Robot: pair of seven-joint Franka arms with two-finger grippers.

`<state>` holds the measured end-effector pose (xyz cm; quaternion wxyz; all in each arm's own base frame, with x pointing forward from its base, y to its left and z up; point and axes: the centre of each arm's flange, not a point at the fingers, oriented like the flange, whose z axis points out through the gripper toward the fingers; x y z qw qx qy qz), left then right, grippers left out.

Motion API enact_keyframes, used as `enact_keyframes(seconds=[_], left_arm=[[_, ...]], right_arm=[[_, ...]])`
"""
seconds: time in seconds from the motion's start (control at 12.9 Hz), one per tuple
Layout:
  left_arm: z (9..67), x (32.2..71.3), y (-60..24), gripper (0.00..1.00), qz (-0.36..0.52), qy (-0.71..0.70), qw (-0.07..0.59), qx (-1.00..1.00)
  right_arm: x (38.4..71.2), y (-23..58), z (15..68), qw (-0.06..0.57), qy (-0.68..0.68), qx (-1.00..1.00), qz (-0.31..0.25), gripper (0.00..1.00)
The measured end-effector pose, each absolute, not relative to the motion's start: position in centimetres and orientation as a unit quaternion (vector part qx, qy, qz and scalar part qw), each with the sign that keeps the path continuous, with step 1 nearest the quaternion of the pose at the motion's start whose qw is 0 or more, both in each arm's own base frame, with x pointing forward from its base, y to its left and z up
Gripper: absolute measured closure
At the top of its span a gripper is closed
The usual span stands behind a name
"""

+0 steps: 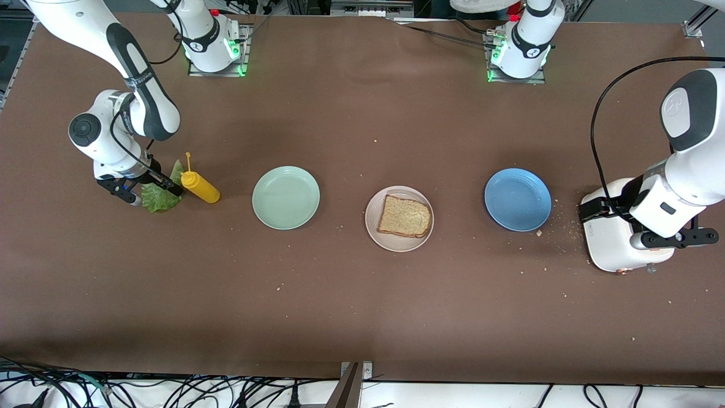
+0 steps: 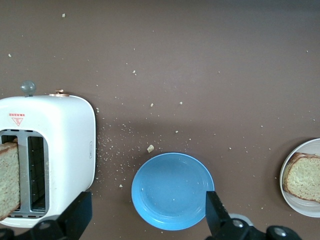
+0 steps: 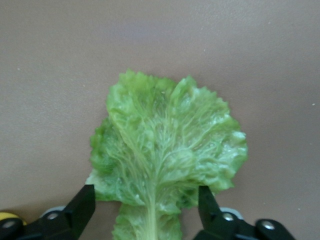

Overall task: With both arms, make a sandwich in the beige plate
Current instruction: 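Lower the right gripper and grasp the lettuce leaf stem, then lift the lettuce leaf and carry it toward the beige plate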

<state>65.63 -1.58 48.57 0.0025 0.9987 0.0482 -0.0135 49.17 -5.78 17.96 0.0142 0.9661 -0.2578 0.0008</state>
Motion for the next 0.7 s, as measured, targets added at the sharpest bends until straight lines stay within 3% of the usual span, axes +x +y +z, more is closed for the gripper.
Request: enact_keyframes(seconds=[0.31,0.47,0.7], left_arm=[[48.6,65.6,-1.6,0.0,-0.014,0.049,0.003,0.999],[48.6,65.6,-1.6,0.0,-0.014,0.049,0.003,0.999],[48.6,65.6,-1.6,0.0,-0.014,0.05,0.003,0.999]], right_arm=[[49.2,-5.7,18.0,0.014,-0.246,0.969,0.001,0.64],[49.7,-5.6,18.7,0.012,-0.232,0.973,0.007,0.82],[52.4,-5.2,22.4,0.007,-0.213,0.977,-0.015,0.92]])
